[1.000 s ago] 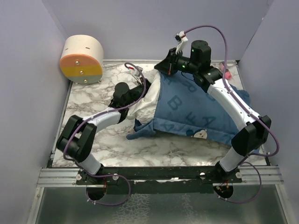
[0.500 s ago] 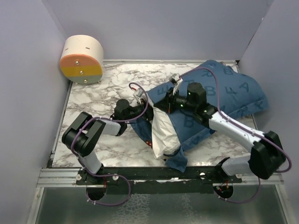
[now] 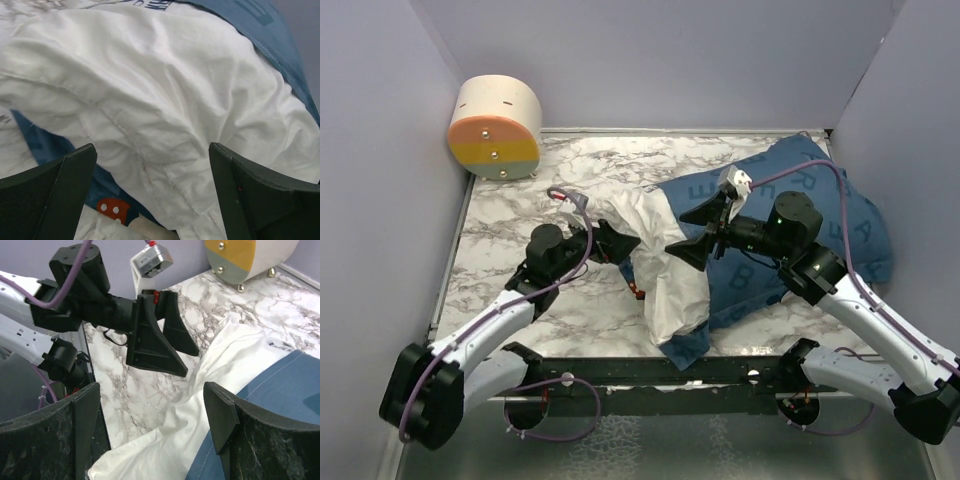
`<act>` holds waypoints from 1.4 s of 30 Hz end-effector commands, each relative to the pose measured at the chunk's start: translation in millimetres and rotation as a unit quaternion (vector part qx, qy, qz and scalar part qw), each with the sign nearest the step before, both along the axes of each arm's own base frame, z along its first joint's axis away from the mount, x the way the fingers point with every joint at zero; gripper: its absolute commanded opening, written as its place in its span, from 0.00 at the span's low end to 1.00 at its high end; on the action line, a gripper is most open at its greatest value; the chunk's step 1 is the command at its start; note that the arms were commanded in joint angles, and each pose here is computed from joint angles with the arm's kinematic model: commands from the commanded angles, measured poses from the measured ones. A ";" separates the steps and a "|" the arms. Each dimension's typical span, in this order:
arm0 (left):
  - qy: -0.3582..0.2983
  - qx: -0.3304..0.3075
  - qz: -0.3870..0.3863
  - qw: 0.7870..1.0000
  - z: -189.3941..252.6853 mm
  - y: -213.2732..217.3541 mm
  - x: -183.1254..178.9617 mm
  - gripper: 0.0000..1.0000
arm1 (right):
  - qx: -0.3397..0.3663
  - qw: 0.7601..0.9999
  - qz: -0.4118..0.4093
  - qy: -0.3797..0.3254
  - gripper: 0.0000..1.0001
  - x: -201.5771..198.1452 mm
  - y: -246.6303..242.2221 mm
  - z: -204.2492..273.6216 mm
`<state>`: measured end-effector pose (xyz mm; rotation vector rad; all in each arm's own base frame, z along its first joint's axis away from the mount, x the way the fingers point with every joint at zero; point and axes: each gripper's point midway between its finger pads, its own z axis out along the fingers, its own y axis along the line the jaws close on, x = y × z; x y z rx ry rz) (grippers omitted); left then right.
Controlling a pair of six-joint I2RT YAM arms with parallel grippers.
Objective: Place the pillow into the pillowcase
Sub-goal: Stuff the pillow into the pillowcase.
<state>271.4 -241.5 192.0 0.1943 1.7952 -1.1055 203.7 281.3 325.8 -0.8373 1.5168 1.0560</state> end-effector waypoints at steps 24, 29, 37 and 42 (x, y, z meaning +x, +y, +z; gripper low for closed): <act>0.047 -0.096 -0.038 0.994 57.8 -21.8 -3.9 0.99 | -0.234 0.941 -0.232 0.082 0.61 116.4 -19.8 -55.6; 0.068 -0.075 -0.061 0.993 31.9 -53.9 1.5 0.99 | -0.288 0.921 -0.242 0.102 0.62 113.1 -30.2 -85.8; 0.109 -0.061 -0.065 0.990 -17.3 -77.8 20.8 0.50 | -0.309 0.909 -0.262 0.094 0.03 103.9 -48.3 -93.8; 0.068 -0.072 -0.119 0.988 0.2 -110.5 18.6 0.16 | -0.181 0.970 -0.125 0.101 0.01 75.7 10.1 -61.0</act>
